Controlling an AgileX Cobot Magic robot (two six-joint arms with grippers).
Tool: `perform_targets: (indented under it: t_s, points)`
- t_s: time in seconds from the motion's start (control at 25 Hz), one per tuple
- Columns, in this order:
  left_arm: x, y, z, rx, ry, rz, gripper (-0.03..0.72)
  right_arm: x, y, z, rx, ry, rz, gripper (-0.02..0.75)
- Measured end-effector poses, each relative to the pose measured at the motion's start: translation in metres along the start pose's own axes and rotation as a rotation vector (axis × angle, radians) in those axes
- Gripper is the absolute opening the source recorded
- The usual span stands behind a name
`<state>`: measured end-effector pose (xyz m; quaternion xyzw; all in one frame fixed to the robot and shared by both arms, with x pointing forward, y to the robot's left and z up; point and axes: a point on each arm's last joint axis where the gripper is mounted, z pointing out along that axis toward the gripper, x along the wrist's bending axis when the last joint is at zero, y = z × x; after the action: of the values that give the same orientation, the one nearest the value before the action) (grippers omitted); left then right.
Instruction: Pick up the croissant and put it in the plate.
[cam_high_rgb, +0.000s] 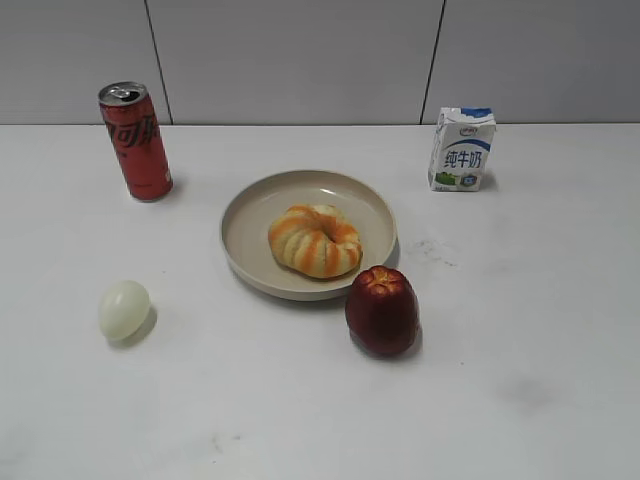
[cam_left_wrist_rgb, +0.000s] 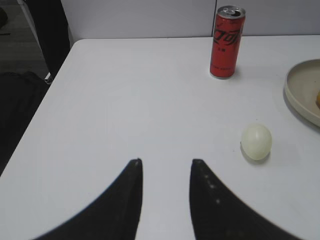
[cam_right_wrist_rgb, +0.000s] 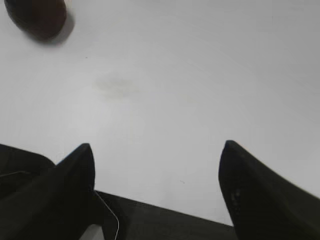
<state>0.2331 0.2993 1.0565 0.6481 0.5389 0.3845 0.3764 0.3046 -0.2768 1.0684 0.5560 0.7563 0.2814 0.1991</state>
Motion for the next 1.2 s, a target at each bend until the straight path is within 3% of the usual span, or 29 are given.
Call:
perform_targets:
  t_s: [0.28, 0.8, 1.0, 1.2]
  points:
    - [0.0, 0.0, 0.0, 0.0, 0.0, 0.0, 0.237, -0.001, -0.021, 0.017, 0.038, -0.004, -0.001, 0.582]
    - [0.0, 0.0, 0.0, 0.0, 0.0, 0.0, 0.237, -0.001, -0.022, 0.018, 0.038, -0.004, -0.001, 0.581]
    - [0.0, 0.0, 0.0, 0.0, 0.0, 0.0, 0.237, -0.001, -0.028, 0.006, -0.046, -0.012, 0.008, 0.581]
    - [0.0, 0.0, 0.0, 0.0, 0.0, 0.0, 0.237, -0.004, -0.041, -0.012, -0.189, -0.087, 0.081, 0.581]
